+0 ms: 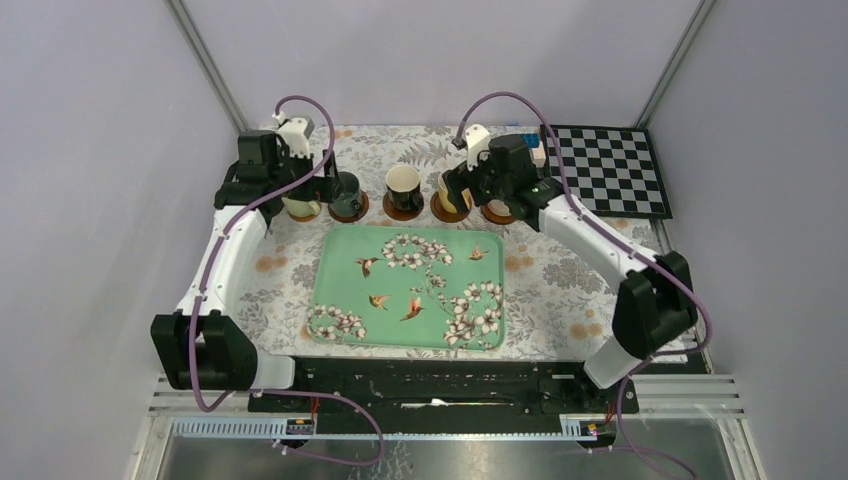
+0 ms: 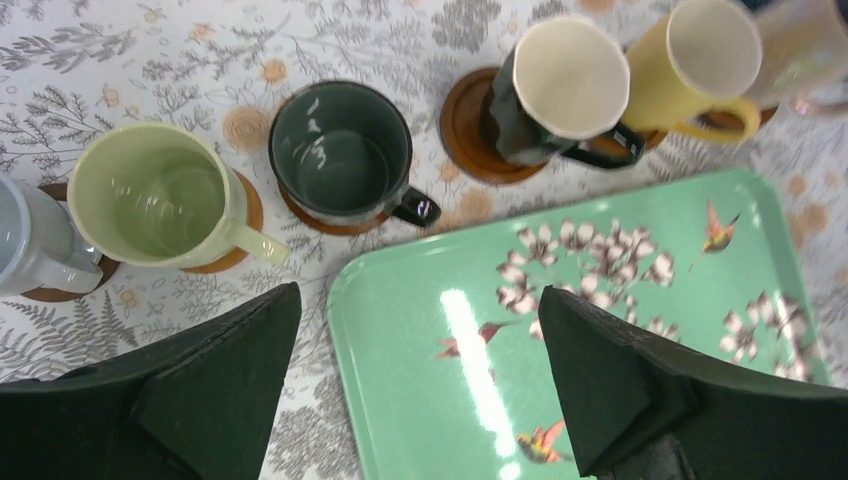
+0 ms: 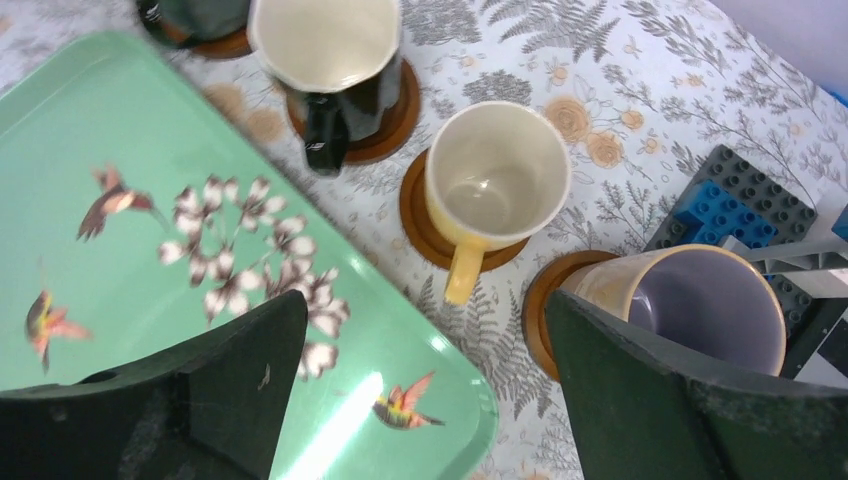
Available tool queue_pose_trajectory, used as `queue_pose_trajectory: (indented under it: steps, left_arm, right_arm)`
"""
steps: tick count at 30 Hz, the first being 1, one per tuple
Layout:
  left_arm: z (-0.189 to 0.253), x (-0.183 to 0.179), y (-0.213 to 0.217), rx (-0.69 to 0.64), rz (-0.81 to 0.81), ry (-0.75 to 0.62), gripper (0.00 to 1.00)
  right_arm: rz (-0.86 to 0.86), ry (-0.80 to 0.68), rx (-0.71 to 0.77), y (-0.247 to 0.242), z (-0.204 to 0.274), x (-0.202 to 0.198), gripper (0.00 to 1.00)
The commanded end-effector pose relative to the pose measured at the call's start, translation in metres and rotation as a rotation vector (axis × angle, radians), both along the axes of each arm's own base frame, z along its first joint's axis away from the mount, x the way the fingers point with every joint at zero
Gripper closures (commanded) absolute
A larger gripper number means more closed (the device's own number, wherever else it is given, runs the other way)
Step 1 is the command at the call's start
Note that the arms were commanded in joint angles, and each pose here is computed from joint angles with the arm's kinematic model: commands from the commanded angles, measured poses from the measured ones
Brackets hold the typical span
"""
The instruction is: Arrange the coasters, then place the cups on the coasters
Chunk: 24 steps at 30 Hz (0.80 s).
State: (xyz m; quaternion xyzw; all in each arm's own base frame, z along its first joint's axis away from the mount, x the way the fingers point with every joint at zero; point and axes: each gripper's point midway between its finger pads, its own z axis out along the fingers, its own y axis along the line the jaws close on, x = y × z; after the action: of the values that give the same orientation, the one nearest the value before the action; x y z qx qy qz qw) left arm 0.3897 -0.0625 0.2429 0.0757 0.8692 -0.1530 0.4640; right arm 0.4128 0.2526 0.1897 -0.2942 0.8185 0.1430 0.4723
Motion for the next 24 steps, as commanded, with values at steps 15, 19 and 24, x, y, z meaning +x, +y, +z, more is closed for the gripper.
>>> queue_pose_trajectory:
  steps: [15, 19, 24]
  left_arm:
    - [-0.100, -0.103, 0.021, 0.242, -0.465, 0.216, 0.08]
    - [-0.138, -0.115, 0.038, 0.353, -0.496, 0.273, 0.15]
    - [-0.174, -0.109, 0.061, 0.465, -0.424, 0.310, 0.22]
  right_arm:
    - [0.457, 0.208, -0.311, -0.042, -0.098, -0.158, 0.24]
    - [0.413, 0.246, -0.350, -0.053, -0.115, -0.160, 0.28]
    - [0.326, 0.342, -0.396, -0.070, -0.130, -0.158, 0.30]
